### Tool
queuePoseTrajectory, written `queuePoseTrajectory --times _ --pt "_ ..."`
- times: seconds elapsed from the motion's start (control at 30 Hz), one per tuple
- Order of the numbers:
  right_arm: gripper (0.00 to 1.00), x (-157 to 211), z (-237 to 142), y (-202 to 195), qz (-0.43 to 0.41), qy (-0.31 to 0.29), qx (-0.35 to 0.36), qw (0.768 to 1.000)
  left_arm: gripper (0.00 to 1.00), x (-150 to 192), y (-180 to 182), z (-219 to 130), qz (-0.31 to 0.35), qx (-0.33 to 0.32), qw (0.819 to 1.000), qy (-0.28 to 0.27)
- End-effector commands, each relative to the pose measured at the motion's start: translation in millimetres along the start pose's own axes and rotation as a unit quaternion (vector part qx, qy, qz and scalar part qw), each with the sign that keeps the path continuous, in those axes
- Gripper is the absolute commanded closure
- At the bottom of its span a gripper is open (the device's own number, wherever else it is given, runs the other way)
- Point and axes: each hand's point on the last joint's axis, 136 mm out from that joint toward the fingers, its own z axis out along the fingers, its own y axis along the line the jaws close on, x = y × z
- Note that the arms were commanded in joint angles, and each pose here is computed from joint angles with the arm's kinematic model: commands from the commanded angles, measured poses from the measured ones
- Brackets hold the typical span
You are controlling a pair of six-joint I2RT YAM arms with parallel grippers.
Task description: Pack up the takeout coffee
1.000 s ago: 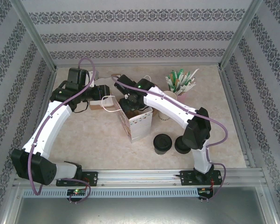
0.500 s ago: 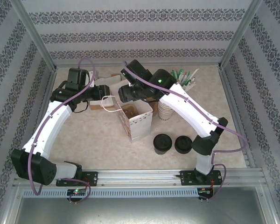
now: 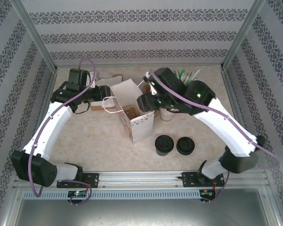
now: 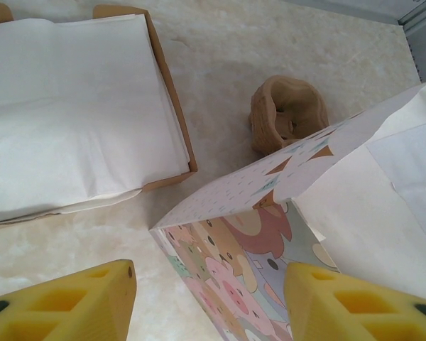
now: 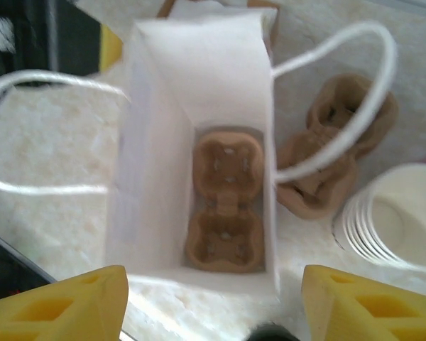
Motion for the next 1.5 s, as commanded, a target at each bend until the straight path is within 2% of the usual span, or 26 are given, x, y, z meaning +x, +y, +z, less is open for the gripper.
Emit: queuePoseTrajectory --times 0.0,0.17,0.37,0.53,0.67,0.77,0.9,1.03,1.17,1.27,1.37,1.47 --pt "0.31 16 -10 -16 -0.012 -0.019 0.016 1.0 0.44 -6 -10 -12 -0.021 0.018 0.999 -0.017" --pt "0.28 51 -19 -39 0.004 -0.038 0.017 0.999 0.46 2 -16 -24 -0.041 0.026 0.999 -0.01" --pt "0.27 106 1 -69 0.036 0.008 0.046 0.998 0.47 10 -39 -46 -0.053 0.065 0.996 -0.028" --pt "0.27 137 19 -76 0.057 0.039 0.046 0.997 0.47 19 -61 -55 -0.038 0.086 0.995 -0.028" --pt "0.27 153 27 -79 0.067 0.051 0.044 0.995 0.47 19 -59 -63 -0.033 0.065 0.997 -0.04" --pt "0.27 166 31 -76 0.055 0.071 0.029 0.996 0.49 23 -66 -68 -0.039 0.075 0.996 -0.041" --pt "0.2 187 44 -72 0.042 0.106 0.012 0.993 0.5 37 -80 -73 -0.018 0.085 0.996 -0.028" --pt "0.14 196 53 -72 0.045 0.125 0.016 0.991 0.48 42 -60 -85 0.029 0.019 0.999 -0.033" --pt "0.11 197 57 -70 0.046 0.125 0.011 0.991 0.27 29 -27 -110 0.105 -0.095 0.989 -0.048" --pt "0.11 198 57 -73 0.046 0.125 0.018 0.991 0.2 15 -6 -117 0.146 -0.178 0.972 -0.038" --pt "0.12 197 57 -72 0.047 0.122 0.016 0.991 0.19 -2 -1 -108 0.17 -0.213 0.962 -0.024" --pt "0.13 197 56 -70 0.047 0.122 0.01 0.991 0.18 -24 -3 -91 0.178 -0.209 0.961 -0.019"
